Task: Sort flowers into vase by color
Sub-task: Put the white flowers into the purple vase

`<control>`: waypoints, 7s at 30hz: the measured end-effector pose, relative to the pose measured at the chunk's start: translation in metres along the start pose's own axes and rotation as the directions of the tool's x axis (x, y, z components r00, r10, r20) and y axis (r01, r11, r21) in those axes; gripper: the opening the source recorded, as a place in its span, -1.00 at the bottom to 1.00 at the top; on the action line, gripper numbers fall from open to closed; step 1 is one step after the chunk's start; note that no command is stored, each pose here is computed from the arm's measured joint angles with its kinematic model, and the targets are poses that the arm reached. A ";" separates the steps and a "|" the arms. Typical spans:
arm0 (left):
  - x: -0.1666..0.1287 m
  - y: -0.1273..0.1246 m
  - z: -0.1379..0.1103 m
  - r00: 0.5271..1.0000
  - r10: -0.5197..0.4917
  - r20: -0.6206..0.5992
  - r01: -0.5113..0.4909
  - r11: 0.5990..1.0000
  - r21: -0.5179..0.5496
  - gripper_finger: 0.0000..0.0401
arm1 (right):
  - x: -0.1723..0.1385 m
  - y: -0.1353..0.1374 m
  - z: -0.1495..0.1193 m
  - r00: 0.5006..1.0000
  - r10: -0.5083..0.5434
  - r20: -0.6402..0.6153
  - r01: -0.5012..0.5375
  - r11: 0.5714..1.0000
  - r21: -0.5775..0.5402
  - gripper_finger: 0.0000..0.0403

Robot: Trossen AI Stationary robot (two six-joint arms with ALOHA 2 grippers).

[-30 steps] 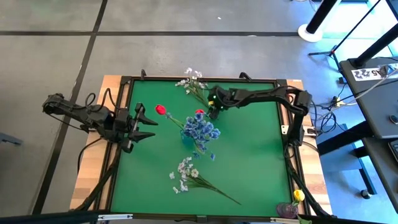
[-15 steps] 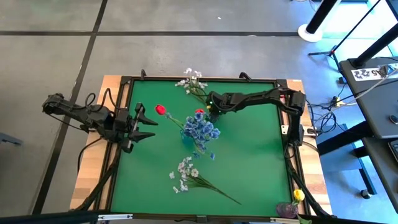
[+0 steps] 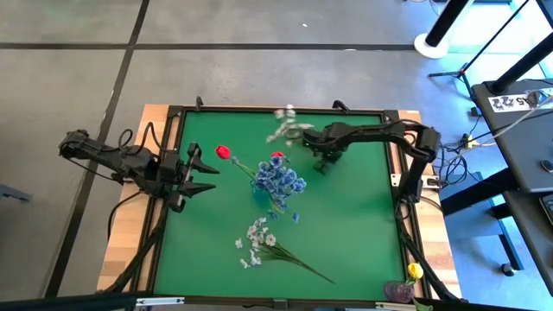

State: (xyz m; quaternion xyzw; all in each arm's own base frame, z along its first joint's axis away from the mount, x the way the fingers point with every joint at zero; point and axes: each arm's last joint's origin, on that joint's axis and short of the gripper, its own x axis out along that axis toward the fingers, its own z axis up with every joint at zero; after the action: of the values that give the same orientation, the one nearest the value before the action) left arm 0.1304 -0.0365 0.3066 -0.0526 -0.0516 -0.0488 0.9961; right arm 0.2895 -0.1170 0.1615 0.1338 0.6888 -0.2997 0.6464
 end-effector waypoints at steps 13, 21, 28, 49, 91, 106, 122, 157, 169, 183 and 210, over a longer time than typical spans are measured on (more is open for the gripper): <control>0.000 0.000 0.000 1.000 0.000 -0.001 0.000 1.000 0.000 -0.08 | 0.009 -0.005 -0.062 0.939 -0.094 -0.332 0.064 0.993 -0.099 -0.27; 0.000 0.000 0.000 1.000 0.000 -0.001 0.000 1.000 0.000 -0.08 | -0.014 0.001 -0.020 0.999 -0.026 -0.029 0.023 0.993 -0.114 0.33; 0.000 0.000 0.000 1.000 0.000 -0.001 0.000 1.000 0.000 -0.08 | -0.013 -0.015 0.006 0.988 0.074 0.132 -0.063 0.994 -0.085 0.18; 0.000 0.000 0.000 1.000 0.000 -0.002 0.000 1.000 0.000 -0.08 | 0.025 -0.021 0.015 0.990 0.134 0.037 -0.125 0.974 -0.188 -0.87; 0.000 0.000 0.000 1.000 0.000 -0.001 0.000 1.000 0.000 -0.08 | -0.115 0.057 -0.268 -0.420 0.896 0.145 -0.282 0.023 -0.959 -0.97; 0.000 0.000 0.000 1.000 0.000 -0.001 0.000 1.000 0.000 -0.08 | -0.148 0.044 -0.314 -0.650 0.747 -0.139 -0.140 -0.298 -0.944 -0.93; 0.000 0.000 0.000 1.000 0.000 -0.001 0.000 1.000 0.000 -0.08 | -0.180 0.037 -0.319 -0.601 0.741 -0.298 -0.038 -0.399 -0.916 -0.92; 0.000 0.000 0.000 1.000 0.000 -0.002 0.000 1.000 0.001 -0.08 | -0.151 0.052 -0.349 -0.301 0.823 -0.481 0.109 -0.472 -0.875 -0.92; 0.000 0.000 0.000 1.000 0.000 -0.002 0.000 1.000 0.000 -0.08 | -0.165 0.039 -0.348 -0.380 0.775 -0.506 0.140 -0.492 -0.859 -0.92; 0.000 0.000 0.000 1.000 0.000 -0.001 0.000 1.000 0.001 -0.08 | -0.161 0.034 -0.346 -0.310 0.810 -0.498 0.133 -0.481 -0.866 -0.92; 0.000 0.000 0.000 1.000 0.000 -0.001 0.000 1.000 0.000 -0.08 | -0.144 0.047 -0.348 -0.141 0.868 -0.476 -0.132 -0.493 -0.860 -0.28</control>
State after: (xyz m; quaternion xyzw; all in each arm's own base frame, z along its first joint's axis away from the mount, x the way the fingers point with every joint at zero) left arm 0.1304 -0.0365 0.3065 -0.0524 -0.0510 -0.0489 0.9961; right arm 0.0533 0.1529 0.2843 0.0628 0.1071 0.6515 0.7484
